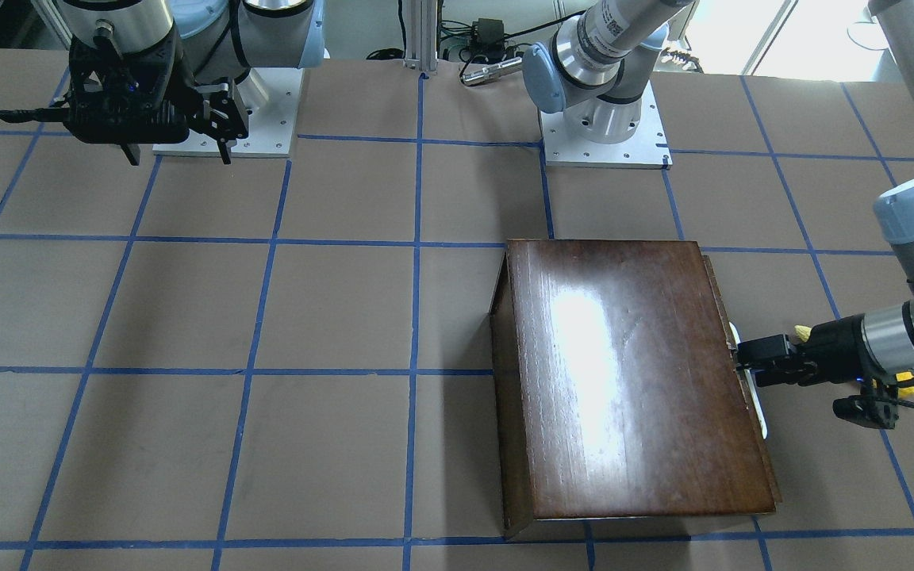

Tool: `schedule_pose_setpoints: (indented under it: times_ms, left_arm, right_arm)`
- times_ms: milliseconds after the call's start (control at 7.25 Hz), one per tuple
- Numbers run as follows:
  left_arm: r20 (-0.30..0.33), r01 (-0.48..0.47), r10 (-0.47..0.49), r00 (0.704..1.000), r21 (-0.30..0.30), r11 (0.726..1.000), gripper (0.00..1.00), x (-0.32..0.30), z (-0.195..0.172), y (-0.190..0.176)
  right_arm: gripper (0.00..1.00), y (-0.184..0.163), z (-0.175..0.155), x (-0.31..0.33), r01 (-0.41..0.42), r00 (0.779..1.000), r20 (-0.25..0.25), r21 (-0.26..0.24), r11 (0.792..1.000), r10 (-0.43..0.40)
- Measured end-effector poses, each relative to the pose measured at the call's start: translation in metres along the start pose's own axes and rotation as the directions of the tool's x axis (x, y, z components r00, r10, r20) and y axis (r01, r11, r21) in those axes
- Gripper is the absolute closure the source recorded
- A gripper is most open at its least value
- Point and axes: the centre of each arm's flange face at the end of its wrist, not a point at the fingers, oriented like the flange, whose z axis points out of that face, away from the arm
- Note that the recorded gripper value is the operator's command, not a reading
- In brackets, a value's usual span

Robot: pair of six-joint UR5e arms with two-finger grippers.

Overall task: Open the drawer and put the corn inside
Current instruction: 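Pull the drawer outward with the left gripper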

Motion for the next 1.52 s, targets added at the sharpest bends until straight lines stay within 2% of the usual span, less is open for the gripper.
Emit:
schedule_pose_setpoints:
  times_ms: [1517]
  left_arm:
    - [0.036, 0.080, -0.082, 0.996, 0.056, 0.995, 0.00, -0.063, -0.039, 0.027]
  right_arm:
    - [0.00, 0.000, 0.000, 0.000, 0.000, 1.000, -0.001, 0.000, 1.000, 0.000]
